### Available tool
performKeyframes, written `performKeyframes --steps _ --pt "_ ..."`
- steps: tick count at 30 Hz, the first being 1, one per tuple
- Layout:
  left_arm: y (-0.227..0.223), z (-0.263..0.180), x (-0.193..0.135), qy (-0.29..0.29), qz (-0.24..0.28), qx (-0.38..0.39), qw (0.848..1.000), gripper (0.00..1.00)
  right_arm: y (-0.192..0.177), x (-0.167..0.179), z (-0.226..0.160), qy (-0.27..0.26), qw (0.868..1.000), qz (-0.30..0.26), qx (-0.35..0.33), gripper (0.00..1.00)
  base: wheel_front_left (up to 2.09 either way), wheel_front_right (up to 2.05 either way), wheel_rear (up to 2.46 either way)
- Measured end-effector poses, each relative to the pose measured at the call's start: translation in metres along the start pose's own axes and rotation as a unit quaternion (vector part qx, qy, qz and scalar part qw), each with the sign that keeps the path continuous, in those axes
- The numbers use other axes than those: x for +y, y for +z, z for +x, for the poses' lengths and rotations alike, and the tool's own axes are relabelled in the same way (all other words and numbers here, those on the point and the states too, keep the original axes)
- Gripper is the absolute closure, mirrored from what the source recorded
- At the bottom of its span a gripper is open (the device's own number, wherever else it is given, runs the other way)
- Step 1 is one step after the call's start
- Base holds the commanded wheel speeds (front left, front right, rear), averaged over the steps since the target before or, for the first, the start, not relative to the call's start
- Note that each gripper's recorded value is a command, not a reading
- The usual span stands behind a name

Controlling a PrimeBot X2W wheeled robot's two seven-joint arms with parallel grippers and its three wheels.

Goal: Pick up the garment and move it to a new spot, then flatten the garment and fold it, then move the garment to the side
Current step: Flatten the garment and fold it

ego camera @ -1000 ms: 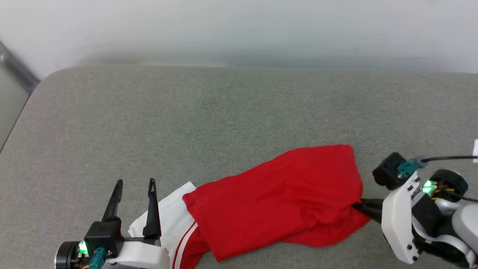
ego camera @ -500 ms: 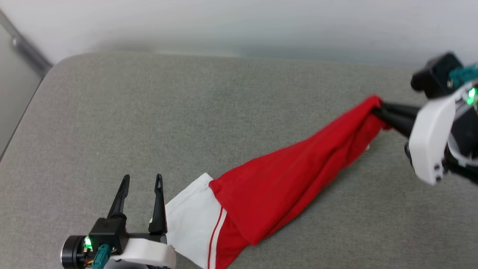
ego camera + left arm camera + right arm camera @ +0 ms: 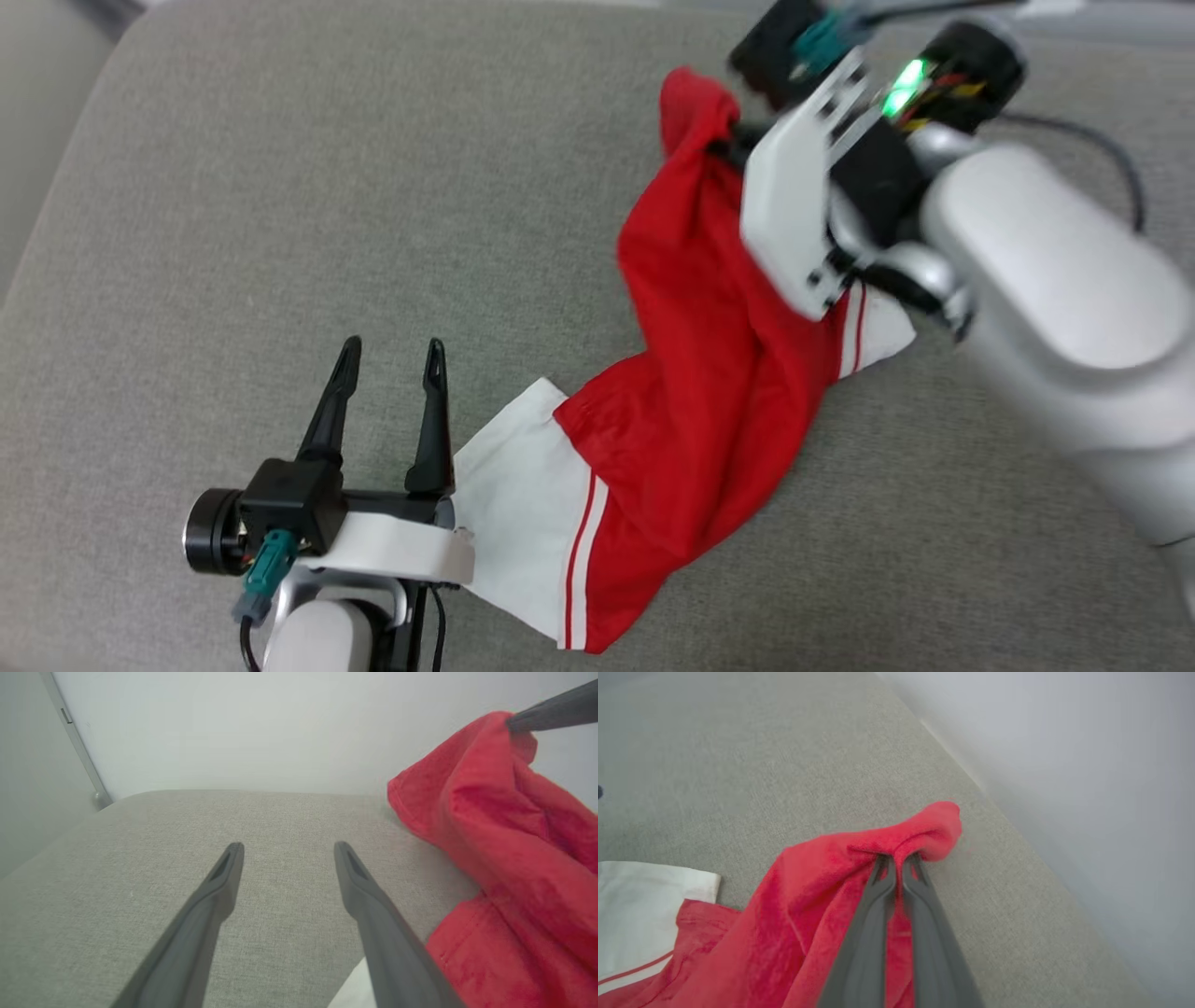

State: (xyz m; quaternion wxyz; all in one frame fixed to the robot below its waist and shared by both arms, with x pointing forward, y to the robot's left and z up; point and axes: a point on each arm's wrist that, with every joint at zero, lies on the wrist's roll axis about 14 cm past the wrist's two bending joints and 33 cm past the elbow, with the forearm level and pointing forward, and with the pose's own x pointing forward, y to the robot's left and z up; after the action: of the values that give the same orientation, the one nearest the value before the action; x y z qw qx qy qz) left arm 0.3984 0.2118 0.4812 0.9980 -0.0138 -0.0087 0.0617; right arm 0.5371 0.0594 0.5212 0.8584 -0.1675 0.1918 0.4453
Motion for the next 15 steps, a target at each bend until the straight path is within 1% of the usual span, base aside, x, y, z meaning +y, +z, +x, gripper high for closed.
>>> performKeyframes --steps 3,7,9,11,12,13,14,15 --pt "-0.006 0.005 0.003 0.006 -0.002 0.008 1.0 0.0 -0.052 0.021 0.03 0.029 0.997 -0.003 0.073 1.0 0.0 0.0 0.0" --pt "-0.014 0.008 0.007 0.016 -0.001 0.019 1.0 0.0 -0.113 0.033 0.048 0.05 0.986 0.01 0.16 1.0 0.0 0.0 0.0" --pt "-0.017 0.008 0.009 0.02 -0.001 0.024 1.0 0.0 -0.127 0.037 0.052 0.058 0.983 0.015 0.174 1.0 0.0 0.0 0.0" --pt "-0.018 0.009 0.011 0.023 0.001 0.025 0.999 0.0 -0.126 0.039 0.055 0.064 0.983 0.038 0.169 1.0 0.0 0.0 0.0" --pt "-0.019 0.009 0.012 0.025 0.001 0.025 0.999 0.0 -0.124 0.038 0.055 0.063 0.984 0.038 0.163 1.0 0.0 0.0 0.0" --pt "-0.019 0.009 0.011 0.024 0.0 0.025 0.999 0.0 -0.121 0.035 0.054 0.06 0.985 0.035 0.156 0.85 0.0 0.0 0.0" --pt "-0.017 0.009 0.012 0.024 0.001 0.023 0.999 0.0 -0.116 0.033 0.053 0.057 0.987 0.035 0.146 0.18 0.0 0.0 0.0" --pt "-0.016 0.009 0.012 0.025 0.002 0.021 0.999 0.0 -0.109 0.031 0.051 0.055 0.989 0.036 0.13 0.0 0.0 0.0 0.0"
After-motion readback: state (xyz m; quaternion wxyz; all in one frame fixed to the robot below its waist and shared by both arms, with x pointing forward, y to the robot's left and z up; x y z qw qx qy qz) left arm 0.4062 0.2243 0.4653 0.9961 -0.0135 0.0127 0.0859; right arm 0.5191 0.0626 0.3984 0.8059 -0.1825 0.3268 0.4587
